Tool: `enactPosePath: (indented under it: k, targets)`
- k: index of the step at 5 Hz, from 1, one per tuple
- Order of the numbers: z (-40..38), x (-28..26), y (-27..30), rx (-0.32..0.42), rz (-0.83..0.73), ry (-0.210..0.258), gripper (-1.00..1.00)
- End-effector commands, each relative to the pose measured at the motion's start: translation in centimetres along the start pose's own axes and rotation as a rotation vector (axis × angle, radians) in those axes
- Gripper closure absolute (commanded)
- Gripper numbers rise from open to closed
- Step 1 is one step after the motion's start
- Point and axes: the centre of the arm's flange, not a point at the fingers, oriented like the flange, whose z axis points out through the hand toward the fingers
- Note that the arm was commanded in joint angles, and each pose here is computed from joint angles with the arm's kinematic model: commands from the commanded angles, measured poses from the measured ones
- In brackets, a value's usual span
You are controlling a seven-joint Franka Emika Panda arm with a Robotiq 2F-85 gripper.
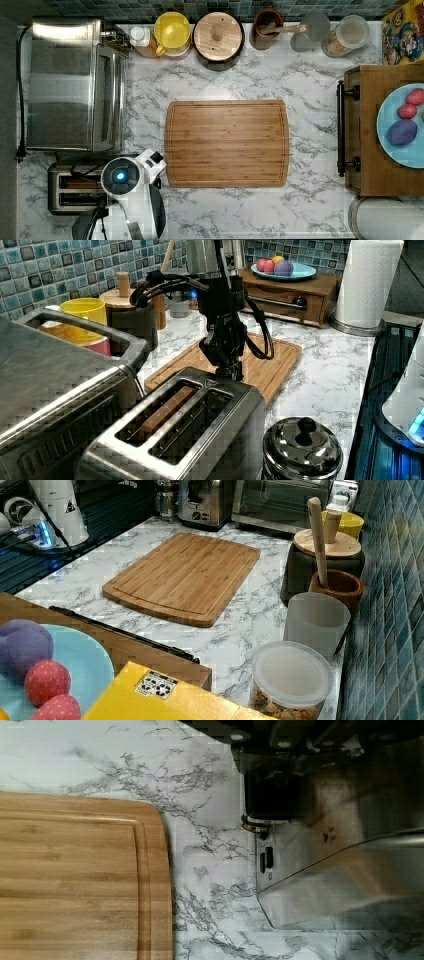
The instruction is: Turn on the toaster.
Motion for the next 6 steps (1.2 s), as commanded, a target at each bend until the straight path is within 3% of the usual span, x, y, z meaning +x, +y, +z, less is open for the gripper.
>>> enactPosePath:
  k: [1,2,3,6]
  targets:
    - [10.1,-0.1,6.4,0.014,0.056,-0.154,1.0]
    - [13.7,-0.5,5.5,-0.011,0.028,-0.21,1.0]
    - [14.5,-1.0,4.6,-0.041,0.019,-0.188,1.0]
    - [12.9,-0.3,4.4,-0.061,0.024,-0.187,1.0]
